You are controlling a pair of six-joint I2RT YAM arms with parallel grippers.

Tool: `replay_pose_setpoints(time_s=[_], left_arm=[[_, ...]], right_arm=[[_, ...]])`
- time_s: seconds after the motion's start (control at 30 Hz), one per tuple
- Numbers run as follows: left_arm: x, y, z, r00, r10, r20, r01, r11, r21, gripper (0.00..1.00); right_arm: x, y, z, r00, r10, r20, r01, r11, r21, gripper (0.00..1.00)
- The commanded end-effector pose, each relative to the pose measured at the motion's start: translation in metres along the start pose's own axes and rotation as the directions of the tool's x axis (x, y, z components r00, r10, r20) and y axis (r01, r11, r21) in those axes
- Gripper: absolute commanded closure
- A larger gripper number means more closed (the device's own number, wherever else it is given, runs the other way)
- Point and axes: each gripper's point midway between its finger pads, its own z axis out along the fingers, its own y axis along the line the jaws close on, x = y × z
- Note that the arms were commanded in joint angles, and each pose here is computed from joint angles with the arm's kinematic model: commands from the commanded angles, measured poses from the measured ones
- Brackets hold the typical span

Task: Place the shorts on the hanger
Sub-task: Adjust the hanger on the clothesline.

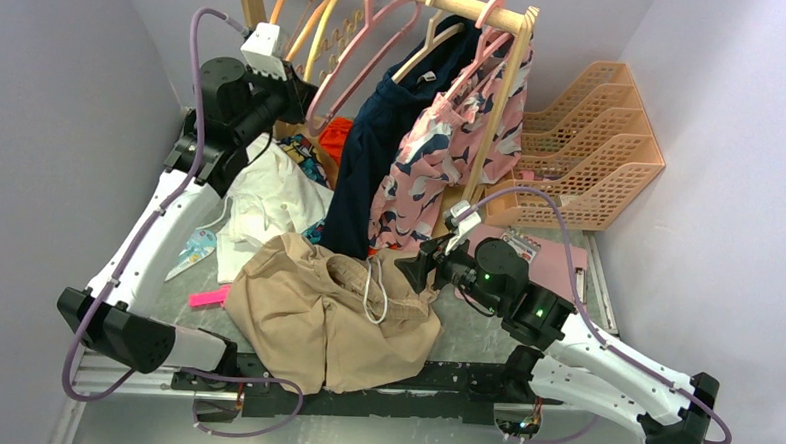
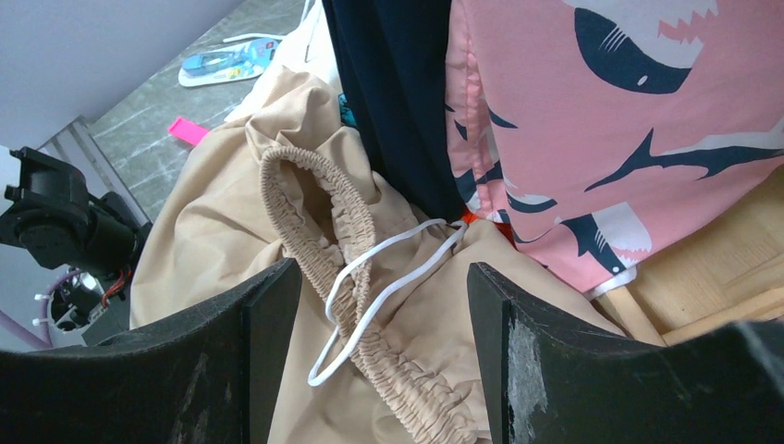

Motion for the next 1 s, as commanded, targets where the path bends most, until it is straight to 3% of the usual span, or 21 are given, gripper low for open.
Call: replay_pose_setpoints(time_s=[0.0,0.4,0.43,0.57,0.63,0.73,0.97], left_arm=[[-0.041,0.013,-0.010,0.994,0.028,0.105,-0.016,0.994,-0.110,0.93],[-0.036,0.046,-0.014,0.998,0.057,0.030,-0.047,0.960,-0.275,0.93],[-0.035,0.045,-0.015,0.998,0.056,0.025,-0.047,0.962,-0.270,0.89],[-0.043,0.032,-0.026,0.997,0.063,0.046,-0.052,0.976,-0.211,0.53],[-0.048,0.027,-0.034,0.996,0.065,0.056,-0.053,0.980,-0.194,0.42],[-0.057,0.019,-0.047,0.996,0.066,0.063,-0.055,0.984,-0.170,0.34],[-0.091,-0.008,-0.093,0.990,0.061,0.123,-0.051,0.995,-0.081,0.28]], right_arm=[[-0.010,-0.002,-0.003,1.000,-0.009,0.025,0.008,1.000,0.011,0.30],[-0.010,-0.002,-0.003,1.000,-0.009,0.026,0.009,1.000,0.012,0.30],[-0.010,-0.002,-0.003,1.000,-0.010,0.025,0.010,1.000,0.012,0.30],[-0.012,-0.002,-0.004,1.000,-0.010,0.029,0.009,1.000,0.013,0.30],[-0.011,-0.002,-0.004,1.000,-0.010,0.028,0.009,1.000,0.013,0.30],[-0.012,-0.002,-0.004,1.000,-0.009,0.028,0.009,1.000,0.011,0.30],[-0.008,-0.002,-0.004,1.000,-0.006,0.024,0.006,1.000,0.011,0.30]])
